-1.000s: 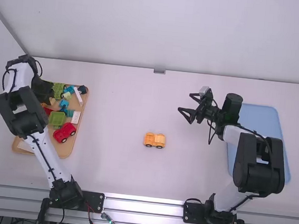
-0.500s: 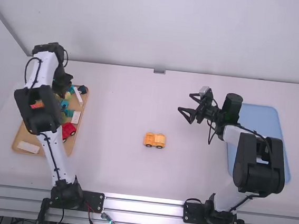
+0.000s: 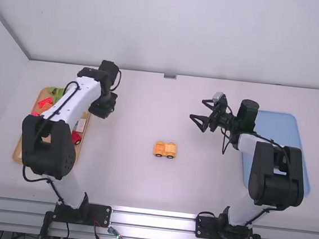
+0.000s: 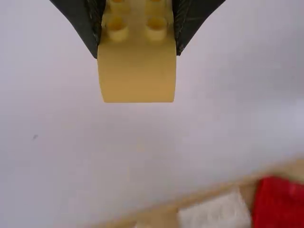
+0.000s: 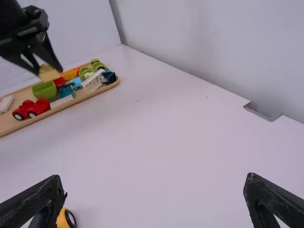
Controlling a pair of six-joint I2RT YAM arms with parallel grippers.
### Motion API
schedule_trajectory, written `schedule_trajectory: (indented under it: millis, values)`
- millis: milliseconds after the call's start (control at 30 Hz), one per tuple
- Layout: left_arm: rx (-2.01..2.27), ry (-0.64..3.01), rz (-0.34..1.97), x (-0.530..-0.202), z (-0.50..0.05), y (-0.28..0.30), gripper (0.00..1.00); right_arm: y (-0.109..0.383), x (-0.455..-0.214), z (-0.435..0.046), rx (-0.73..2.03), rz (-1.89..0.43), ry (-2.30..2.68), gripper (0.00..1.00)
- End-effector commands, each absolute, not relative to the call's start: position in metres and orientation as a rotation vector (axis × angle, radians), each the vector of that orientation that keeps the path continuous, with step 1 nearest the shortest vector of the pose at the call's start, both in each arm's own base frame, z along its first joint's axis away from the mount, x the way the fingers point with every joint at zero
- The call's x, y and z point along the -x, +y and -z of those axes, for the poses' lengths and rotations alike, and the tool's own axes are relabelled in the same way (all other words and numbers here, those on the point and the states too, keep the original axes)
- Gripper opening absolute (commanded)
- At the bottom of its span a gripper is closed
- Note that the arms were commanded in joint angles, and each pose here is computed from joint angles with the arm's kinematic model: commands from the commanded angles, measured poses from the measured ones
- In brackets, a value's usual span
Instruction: Assemble lego blocks to make yellow taxi
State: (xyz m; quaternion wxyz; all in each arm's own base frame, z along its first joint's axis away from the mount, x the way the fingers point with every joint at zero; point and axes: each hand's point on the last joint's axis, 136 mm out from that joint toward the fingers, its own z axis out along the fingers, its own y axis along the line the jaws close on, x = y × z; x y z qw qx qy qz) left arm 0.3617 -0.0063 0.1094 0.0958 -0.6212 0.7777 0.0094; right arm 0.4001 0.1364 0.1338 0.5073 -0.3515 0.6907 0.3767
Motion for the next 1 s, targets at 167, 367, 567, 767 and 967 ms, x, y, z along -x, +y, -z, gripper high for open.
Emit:
schedule_trajectory:
  millis: [167,367,567,767,967]
  values:
    - [2.074,2.311,0.047,-0.325,-0.062,-0.073,0.02,0.136,-0.398,-0.144,0.868,-0.886,1.632,0.99]
    - [2.034,2.350,0.219,-0.318,-0.023,-0.119,0.02,0.136,-0.397,-0.143,0.867,-0.888,1.634,0.99]
    - [2.059,2.309,0.250,-0.314,-0.012,-0.133,0.02,0.136,-0.397,-0.143,0.867,-0.892,1.634,0.99]
    - [2.134,2.286,0.175,-0.300,-0.011,-0.132,0.02,0.137,-0.397,-0.143,0.865,-0.893,1.636,0.99]
    - [2.179,2.253,0.150,-0.295,-0.011,-0.134,0.02,0.137,-0.396,-0.142,0.862,-0.899,1.644,0.99]
